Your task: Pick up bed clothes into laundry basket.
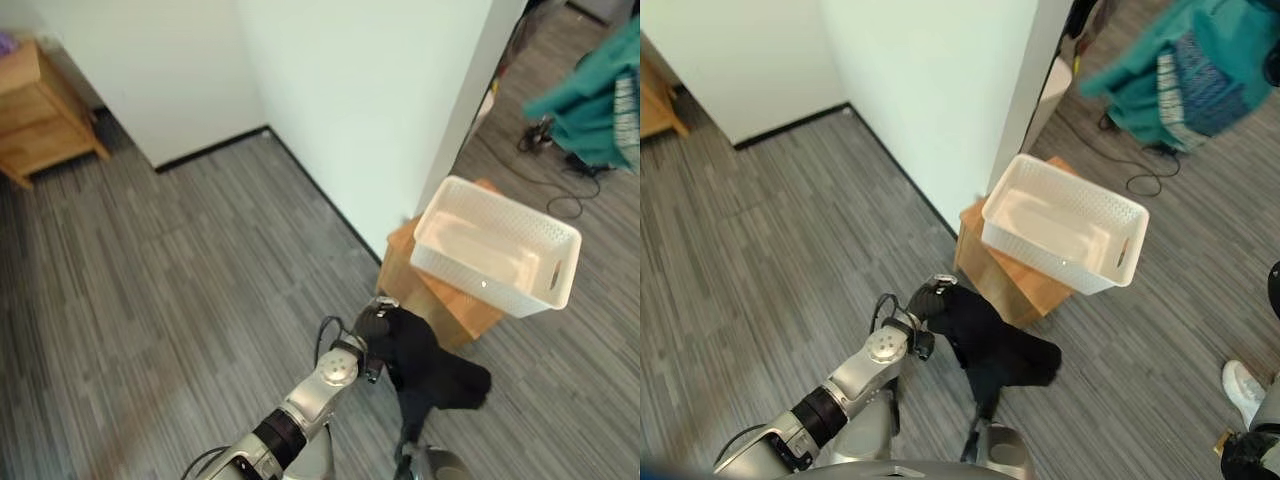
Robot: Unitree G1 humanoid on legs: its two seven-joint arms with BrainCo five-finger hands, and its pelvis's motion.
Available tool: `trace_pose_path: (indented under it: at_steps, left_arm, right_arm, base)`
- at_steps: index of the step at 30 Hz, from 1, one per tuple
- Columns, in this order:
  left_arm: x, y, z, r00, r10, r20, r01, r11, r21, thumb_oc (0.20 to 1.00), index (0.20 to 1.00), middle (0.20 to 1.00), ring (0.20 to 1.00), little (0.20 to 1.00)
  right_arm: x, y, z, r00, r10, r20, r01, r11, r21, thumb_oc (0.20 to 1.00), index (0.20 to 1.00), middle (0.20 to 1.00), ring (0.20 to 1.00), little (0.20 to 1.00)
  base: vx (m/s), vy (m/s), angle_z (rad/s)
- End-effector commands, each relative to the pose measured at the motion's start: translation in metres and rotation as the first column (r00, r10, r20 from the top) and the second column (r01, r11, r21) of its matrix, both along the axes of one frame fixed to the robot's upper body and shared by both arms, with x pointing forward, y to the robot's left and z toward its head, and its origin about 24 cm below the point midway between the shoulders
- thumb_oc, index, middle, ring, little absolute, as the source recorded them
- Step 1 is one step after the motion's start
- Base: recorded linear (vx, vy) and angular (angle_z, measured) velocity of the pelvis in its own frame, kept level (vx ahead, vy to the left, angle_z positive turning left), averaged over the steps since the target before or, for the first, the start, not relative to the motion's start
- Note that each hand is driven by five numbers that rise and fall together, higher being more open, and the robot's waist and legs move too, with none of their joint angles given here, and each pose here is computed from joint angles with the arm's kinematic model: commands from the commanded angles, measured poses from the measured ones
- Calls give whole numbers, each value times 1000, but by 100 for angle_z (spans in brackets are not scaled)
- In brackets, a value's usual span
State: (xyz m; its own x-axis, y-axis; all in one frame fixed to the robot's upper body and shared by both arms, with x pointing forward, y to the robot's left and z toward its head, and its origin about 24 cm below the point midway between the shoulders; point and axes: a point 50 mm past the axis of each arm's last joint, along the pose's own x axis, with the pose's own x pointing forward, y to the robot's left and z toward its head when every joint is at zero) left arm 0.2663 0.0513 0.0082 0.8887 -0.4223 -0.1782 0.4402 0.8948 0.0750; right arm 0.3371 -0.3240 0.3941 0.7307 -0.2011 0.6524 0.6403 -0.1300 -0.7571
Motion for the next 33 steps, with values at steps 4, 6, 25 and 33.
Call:
trace_pose_path:
  at_steps: [4, 6, 25, 33]
  left_arm:
    - [17, -26, 45, 980, -34, 198, 50, 996, -77, 200, 200, 200, 200, 200]
    - [20, -24, 46, 979, -21, 201, 37, 996, -76, 200, 200, 200, 200, 200]
    - [47, 14, 108, 878, 223, 424, -152, 969, -194, 200, 200, 200, 200, 200]
    - [25, 12, 160, 784, 185, 593, -12, 959, -283, 200, 200, 200, 200, 200]
  right_arm:
    - [-25, -4, 35, 983, -19, 182, 18, 1000, 4, 200, 200, 200, 200, 200]
    - [-20, -8, 18, 987, -13, 159, 7, 999, 34, 200, 200, 200, 200, 200]
    - [-28, -32, -89, 997, 10, 77, -21, 988, 154, 1000, 1000, 1000, 1000, 1000]
    - [-76, -42, -260, 965, 45, -259, 72, 903, 424, 1000, 1000, 1000, 1000, 1000]
  base:
    - [-62, 35, -5]
    - [-45, 38, -24]
    - [-42, 24, -3]
    - [170, 0, 17]
